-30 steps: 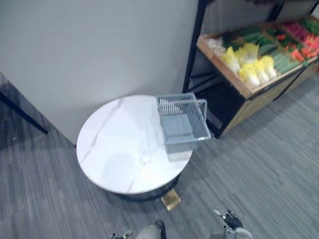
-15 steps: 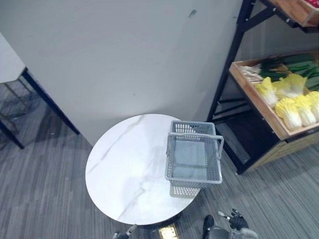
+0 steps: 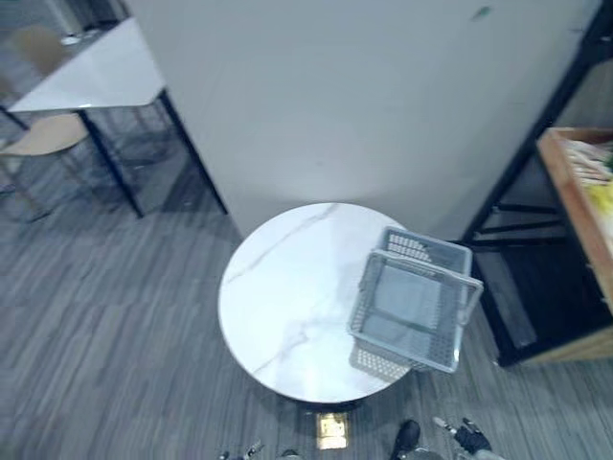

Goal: Pick vegetable in the basket

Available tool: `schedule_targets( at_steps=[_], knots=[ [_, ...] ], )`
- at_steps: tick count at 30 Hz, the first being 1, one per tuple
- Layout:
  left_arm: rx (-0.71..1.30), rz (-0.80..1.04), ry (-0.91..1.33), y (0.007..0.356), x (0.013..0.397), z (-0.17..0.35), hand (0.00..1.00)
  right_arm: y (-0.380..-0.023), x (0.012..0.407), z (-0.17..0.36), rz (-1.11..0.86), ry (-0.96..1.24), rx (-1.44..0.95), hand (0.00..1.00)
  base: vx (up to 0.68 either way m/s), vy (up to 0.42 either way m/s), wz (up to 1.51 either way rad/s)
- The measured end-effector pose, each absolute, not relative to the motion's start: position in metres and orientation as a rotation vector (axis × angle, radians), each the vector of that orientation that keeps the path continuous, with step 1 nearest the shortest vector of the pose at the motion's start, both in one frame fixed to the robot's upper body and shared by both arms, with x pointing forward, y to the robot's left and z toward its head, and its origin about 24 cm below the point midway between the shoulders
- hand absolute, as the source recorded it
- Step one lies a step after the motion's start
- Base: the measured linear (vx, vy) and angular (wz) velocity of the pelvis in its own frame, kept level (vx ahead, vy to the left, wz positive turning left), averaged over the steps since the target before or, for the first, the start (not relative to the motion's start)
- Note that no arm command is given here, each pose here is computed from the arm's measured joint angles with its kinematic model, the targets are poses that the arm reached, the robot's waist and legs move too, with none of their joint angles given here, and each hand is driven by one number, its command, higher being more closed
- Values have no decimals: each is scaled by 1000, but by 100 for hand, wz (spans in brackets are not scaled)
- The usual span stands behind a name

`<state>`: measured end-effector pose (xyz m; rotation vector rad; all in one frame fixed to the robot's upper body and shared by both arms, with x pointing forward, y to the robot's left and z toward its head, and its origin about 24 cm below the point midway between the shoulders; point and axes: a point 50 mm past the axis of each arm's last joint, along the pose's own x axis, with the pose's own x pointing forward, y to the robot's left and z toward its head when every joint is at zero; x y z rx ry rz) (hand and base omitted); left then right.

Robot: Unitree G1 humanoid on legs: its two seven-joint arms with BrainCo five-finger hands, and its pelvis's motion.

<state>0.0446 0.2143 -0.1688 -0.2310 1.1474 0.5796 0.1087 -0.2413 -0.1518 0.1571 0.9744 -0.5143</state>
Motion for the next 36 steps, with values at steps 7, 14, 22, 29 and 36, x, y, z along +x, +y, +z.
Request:
schedule_targets(
  at_steps=[7,14,22,29,36],
  knots=[
    [-140,521,1215,214,28,-170,0,-337,179,-73,-695,629,-185,0,-1,24,-32],
    [-100,464,1174,214,42,-168,0,-355,261,64,-694,96,-637,0,83,0,-14],
    [-73,408,1132,219,55,-165,0,-283,313,125,-270,-196,-997,0,15,23,8],
    [-73,402,1121,221,59,-164,0,-241,326,125,-10,-241,-1073,0,-51,-3,12],
    [-71,403,1123,221,59,-164,0,-227,326,112,153,-211,-1201,0,-7,-13,-1]
  ],
)
